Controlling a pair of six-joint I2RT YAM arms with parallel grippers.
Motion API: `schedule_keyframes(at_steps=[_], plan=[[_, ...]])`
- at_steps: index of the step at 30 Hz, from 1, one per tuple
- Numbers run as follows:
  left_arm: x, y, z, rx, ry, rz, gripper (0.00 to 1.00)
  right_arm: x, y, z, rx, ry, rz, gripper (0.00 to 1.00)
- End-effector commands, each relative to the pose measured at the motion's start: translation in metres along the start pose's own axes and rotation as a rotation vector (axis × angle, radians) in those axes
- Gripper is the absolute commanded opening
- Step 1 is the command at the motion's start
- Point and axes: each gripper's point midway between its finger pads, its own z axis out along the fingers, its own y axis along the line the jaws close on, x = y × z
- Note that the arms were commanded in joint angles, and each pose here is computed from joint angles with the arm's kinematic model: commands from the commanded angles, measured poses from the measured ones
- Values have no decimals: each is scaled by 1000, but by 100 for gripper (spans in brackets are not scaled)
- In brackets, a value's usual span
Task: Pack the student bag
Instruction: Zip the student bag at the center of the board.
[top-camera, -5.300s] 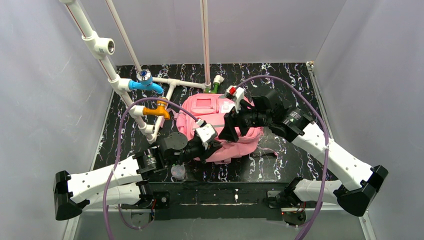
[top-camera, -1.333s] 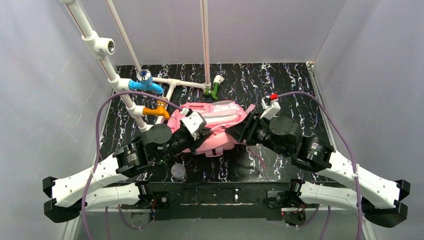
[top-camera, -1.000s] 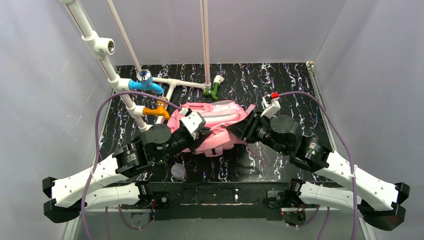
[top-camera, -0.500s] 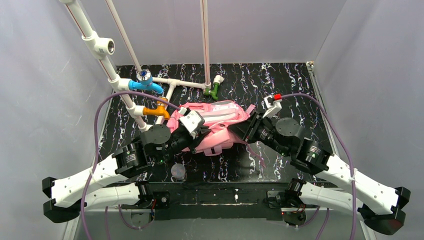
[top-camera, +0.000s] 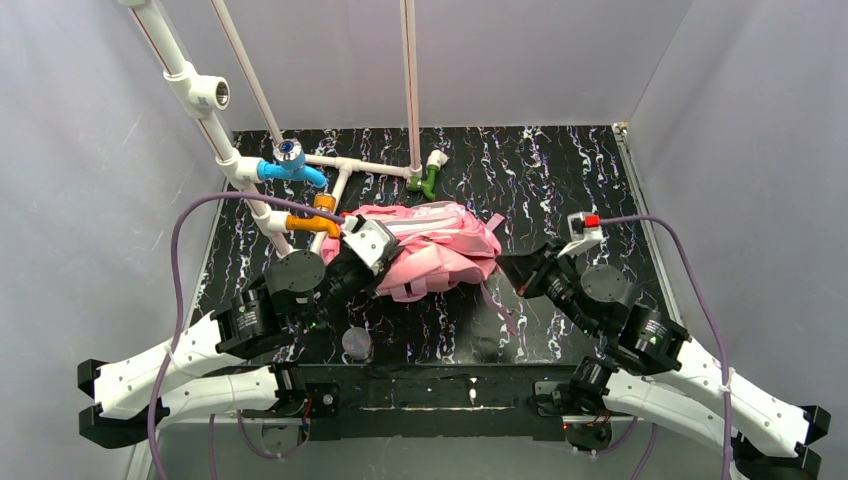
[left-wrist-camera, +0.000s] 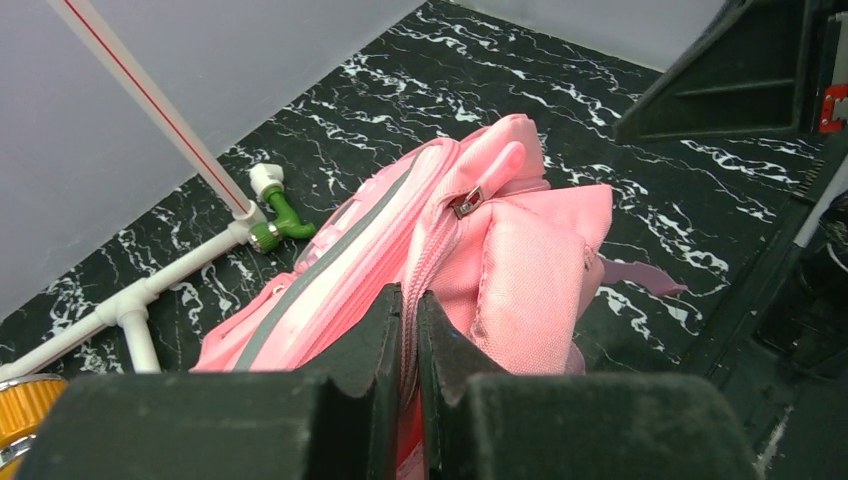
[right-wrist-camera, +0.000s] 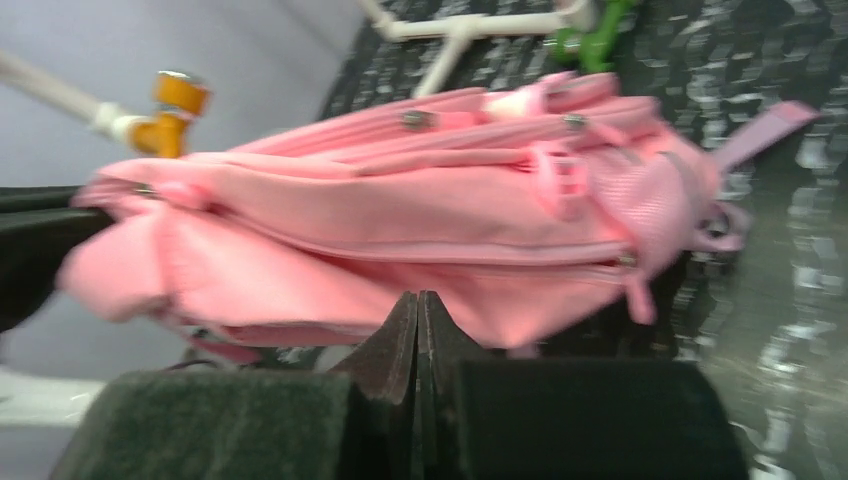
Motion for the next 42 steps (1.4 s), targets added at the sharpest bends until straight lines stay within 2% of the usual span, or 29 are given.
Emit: schedule_keyframes(at_steps=[1,2,5,8,12,15,21,24,27,31,38,42], plan=[[-91,20,-21,-24,-276,-155,0,-49,109,-11,-409,-31,234,23],[-90,18,-19,-20,-274,-166,0,-53,127,-12,-481,-18,256,31],[-90,17,-16,-25,-288,-187,0,-48,149,-4,-573,10,301,42],[-92,17,-18,-23,-296,-194,0,-38,163,6,-632,46,330,47],[-96,17,-21,-13,-305,-203,0,-29,163,18,-620,64,331,54],[-95,16,-22,-4,-302,-208,0,-30,159,21,-599,51,331,54],[-92,13,-20,7,-299,-210,0,-14,106,28,-317,79,377,55],[-93,12,-20,13,-299,-206,0,-8,88,23,-263,75,372,57],[-93,11,-19,14,-297,-204,0,-10,94,22,-312,56,366,62],[-93,10,-19,19,-297,-207,0,-10,119,32,-400,81,344,61],[-91,7,-18,30,-294,-220,0,-22,133,40,-471,39,384,56],[-89,4,-16,41,-293,-229,0,-32,141,38,-512,17,406,48]])
